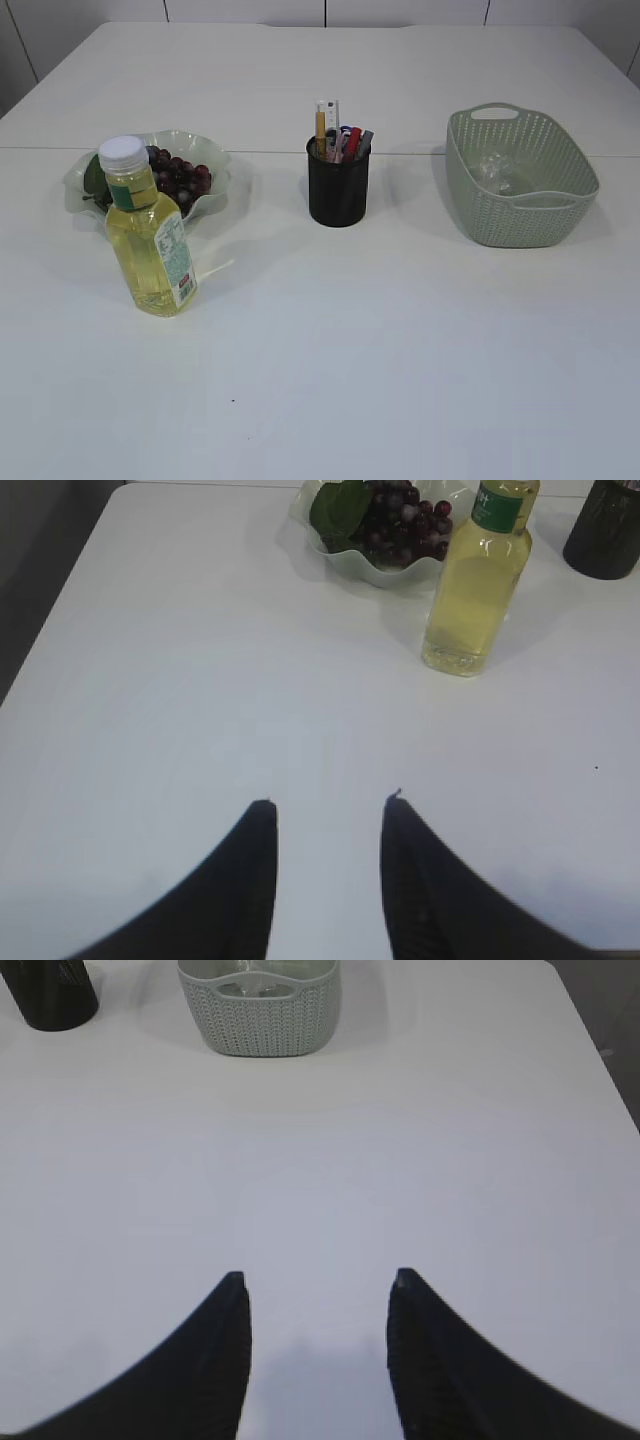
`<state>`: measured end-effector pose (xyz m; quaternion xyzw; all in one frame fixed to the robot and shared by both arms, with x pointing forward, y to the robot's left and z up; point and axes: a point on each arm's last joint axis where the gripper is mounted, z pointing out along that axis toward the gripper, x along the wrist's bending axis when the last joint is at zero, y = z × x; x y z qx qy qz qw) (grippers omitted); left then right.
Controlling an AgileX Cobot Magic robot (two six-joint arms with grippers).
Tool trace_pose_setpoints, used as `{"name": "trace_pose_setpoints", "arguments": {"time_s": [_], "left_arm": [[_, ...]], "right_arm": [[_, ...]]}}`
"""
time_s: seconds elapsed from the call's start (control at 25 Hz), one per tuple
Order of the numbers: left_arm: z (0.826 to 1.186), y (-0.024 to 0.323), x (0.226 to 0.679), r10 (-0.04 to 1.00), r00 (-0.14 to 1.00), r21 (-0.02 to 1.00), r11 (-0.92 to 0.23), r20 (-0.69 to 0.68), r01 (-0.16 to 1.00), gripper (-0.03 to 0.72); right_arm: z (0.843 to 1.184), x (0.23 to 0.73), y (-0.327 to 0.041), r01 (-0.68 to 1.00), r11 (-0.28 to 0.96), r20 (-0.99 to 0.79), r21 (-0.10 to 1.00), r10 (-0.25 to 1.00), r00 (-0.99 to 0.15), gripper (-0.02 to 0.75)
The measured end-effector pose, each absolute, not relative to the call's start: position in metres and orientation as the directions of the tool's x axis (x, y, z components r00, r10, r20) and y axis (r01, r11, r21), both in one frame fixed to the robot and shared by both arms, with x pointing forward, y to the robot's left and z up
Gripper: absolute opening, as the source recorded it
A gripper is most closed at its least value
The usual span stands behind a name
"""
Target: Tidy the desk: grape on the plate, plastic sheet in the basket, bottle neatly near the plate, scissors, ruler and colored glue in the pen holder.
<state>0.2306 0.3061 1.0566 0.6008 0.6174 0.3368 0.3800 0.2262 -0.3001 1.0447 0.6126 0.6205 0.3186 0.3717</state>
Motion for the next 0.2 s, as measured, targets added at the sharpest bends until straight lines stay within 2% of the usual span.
{"name": "trace_pose_setpoints", "arguments": {"time_s": [0.2], "left_arm": [[1.0566, 0.3061, 0.2306, 0.998, 0.012, 0.873, 0.05, -0.063, 0.486, 0.246]], "right_arm": [[1.0447, 0.2262, -0.2999, 0.523, 0.046, -0.07, 0.851, 0.997, 0.026, 0.365]]}}
